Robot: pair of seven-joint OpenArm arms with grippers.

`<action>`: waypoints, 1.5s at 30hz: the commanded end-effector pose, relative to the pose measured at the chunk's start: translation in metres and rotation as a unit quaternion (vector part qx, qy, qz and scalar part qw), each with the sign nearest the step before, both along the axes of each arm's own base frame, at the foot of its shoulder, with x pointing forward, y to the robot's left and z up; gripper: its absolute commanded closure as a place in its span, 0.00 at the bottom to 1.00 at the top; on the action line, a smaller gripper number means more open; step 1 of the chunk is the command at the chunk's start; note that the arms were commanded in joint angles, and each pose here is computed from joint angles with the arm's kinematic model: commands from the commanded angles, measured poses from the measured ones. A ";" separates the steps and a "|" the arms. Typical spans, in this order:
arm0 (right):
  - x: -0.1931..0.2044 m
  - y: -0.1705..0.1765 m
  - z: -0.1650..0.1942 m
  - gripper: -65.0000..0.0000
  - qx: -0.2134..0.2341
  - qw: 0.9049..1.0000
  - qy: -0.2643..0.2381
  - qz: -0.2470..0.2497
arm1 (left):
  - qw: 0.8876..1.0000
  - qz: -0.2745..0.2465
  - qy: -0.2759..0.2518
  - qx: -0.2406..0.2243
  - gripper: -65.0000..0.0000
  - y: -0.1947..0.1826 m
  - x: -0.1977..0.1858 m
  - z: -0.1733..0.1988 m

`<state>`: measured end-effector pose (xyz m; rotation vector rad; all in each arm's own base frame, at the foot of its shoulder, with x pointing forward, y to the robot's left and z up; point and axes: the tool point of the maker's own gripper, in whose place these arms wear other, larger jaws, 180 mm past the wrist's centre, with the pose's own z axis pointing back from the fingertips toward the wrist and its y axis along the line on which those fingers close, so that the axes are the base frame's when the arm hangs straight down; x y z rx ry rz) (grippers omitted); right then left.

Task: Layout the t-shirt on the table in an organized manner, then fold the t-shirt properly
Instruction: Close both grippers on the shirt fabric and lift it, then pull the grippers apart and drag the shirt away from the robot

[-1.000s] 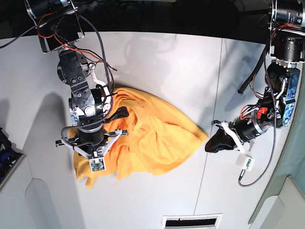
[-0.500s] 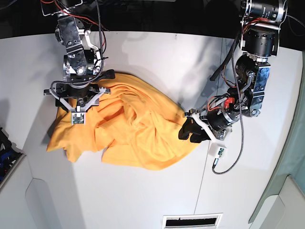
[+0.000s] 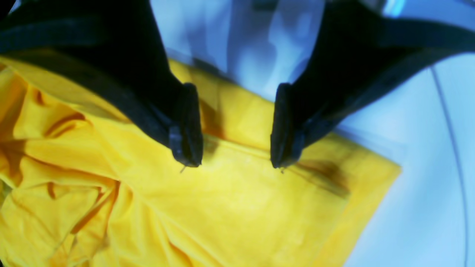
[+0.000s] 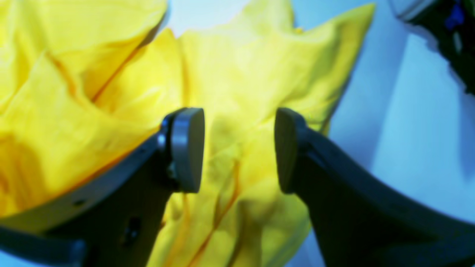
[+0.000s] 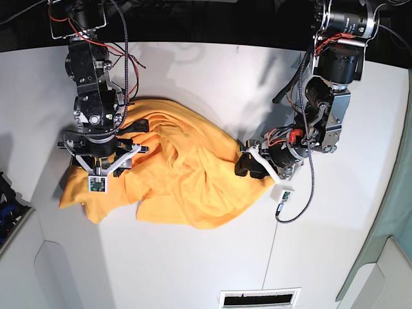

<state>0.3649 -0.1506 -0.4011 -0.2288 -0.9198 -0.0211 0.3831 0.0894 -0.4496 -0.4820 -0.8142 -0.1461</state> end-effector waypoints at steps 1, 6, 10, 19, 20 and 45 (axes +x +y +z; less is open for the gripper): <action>0.012 -0.001 0.017 0.54 -0.005 1.000 -0.030 0.003 | 1.000 0.001 -0.017 -0.007 0.49 -0.003 0.011 0.011; 0.015 -0.008 0.009 0.54 -0.015 0.999 -0.040 -0.011 | 1.000 -0.007 -0.011 -0.003 0.95 -0.014 0.008 0.005; 0.026 -0.010 -0.005 0.54 -0.022 0.999 -0.025 -0.011 | 1.000 0.004 -0.018 -0.006 1.00 -0.010 0.017 0.012; 0.061 -0.017 0.016 1.00 -0.048 0.997 -0.056 -0.009 | 0.997 0.005 -0.082 0.007 1.00 0.022 0.041 0.063; 0.065 -0.017 0.021 1.00 -0.054 0.997 -0.063 -0.007 | 0.995 0.004 -0.095 0.013 1.00 0.026 0.044 0.071; -0.075 -0.122 0.024 0.85 -0.088 0.975 -0.023 -0.201 | 0.989 -0.124 -0.062 0.048 1.00 0.053 -0.079 0.067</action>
